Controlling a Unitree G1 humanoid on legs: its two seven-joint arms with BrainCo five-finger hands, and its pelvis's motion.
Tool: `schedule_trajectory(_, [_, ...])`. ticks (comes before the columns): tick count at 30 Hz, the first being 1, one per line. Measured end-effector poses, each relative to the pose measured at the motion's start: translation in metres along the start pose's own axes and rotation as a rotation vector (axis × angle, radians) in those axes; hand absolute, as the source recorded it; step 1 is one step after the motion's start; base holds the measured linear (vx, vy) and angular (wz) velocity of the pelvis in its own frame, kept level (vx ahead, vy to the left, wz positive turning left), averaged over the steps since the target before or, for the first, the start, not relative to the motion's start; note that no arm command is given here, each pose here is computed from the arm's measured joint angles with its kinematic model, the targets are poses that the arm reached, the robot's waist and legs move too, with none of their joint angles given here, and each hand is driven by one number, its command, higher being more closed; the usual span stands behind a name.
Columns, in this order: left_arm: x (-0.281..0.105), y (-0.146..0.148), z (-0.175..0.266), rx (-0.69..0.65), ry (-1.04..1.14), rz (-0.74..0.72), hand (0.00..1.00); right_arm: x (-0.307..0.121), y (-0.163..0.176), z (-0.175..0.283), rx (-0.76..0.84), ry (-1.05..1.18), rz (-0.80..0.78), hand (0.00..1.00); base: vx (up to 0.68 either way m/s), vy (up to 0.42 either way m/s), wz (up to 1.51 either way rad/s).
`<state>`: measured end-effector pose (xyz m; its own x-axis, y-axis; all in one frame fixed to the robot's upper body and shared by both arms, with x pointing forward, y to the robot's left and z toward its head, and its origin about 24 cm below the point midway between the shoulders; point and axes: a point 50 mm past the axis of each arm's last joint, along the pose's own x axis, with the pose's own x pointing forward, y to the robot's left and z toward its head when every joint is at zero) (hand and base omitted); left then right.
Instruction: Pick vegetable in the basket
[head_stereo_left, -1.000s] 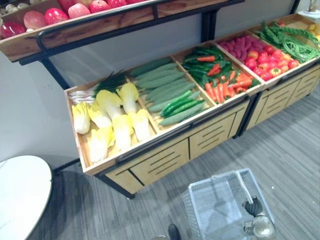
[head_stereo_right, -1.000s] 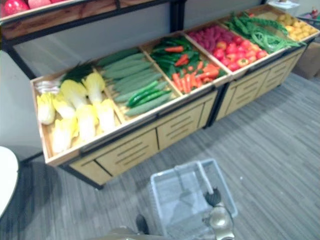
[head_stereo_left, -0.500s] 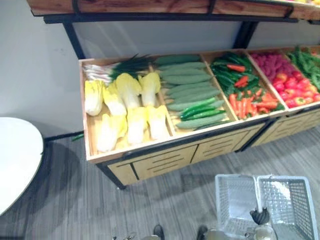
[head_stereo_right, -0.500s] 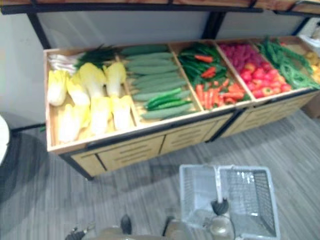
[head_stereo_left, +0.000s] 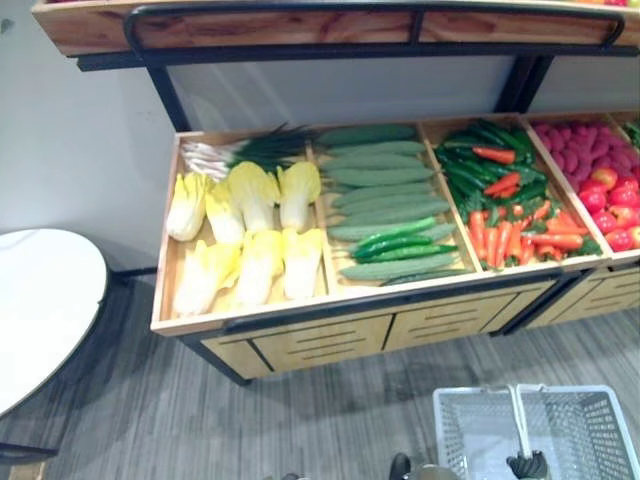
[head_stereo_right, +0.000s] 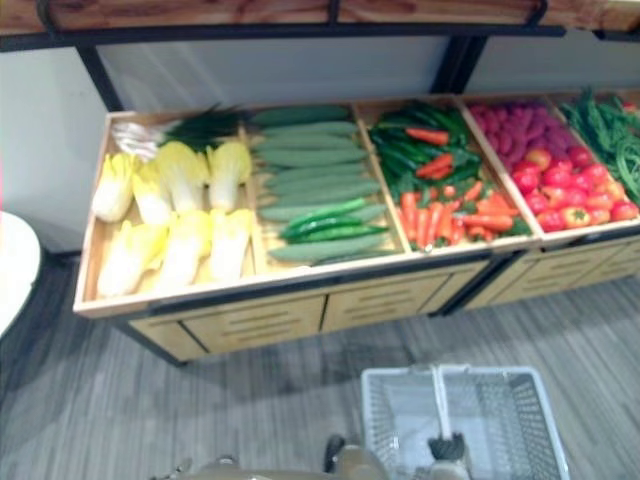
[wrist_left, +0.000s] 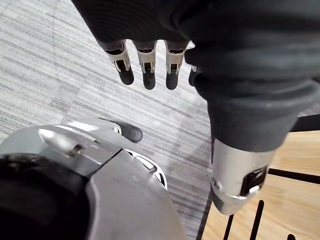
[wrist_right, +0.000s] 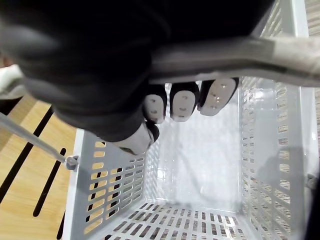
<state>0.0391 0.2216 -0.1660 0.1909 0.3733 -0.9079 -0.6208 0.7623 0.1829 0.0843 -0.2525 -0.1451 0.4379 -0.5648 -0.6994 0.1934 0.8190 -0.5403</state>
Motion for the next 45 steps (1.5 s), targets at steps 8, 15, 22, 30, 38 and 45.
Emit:
schedule_trajectory(8, [-0.002, 0.005, -0.007, -0.088, -0.01, 0.074, 0.0, -0.002, -0.018, -0.033, 0.047, 0.166, -0.054, 1.0, 0.03, 0.035, 0.25])
schedule_trajectory(15, [-0.007, 0.004, 0.055, -0.222, -0.331, 0.269, 0.0, 0.0, -0.021, -0.032, 0.054, 0.169, -0.045, 1.0, -0.05, -0.011, -0.03])
schedule_trajectory(22, [-0.039, -0.001, 0.133, -0.358, -0.737, 0.381, 0.0, -0.001, -0.017, -0.03, 0.037, 0.151, -0.031, 1.0, -0.07, 0.039, -0.05])
schedule_trajectory(30, [-0.065, 0.013, 0.182, -0.492, -0.959, 0.452, 0.0, -0.005, -0.011, -0.029, 0.012, 0.109, -0.011, 1.0, 0.02, 0.039, -0.06])
schedule_trajectory(38, [-0.062, 0.011, 0.209, -0.409, -0.953, 0.393, 0.0, -0.004, -0.009, -0.023, -0.019, 0.066, 0.004, 1.0, 0.07, 0.007, -0.2])
schedule_trajectory(45, [-0.064, 0.018, 0.263, -0.395, -0.924, 0.342, 0.0, 0.002, -0.004, 0.004, -0.05, -0.04, 0.031, 1.0, -0.03, -0.014, -0.19])
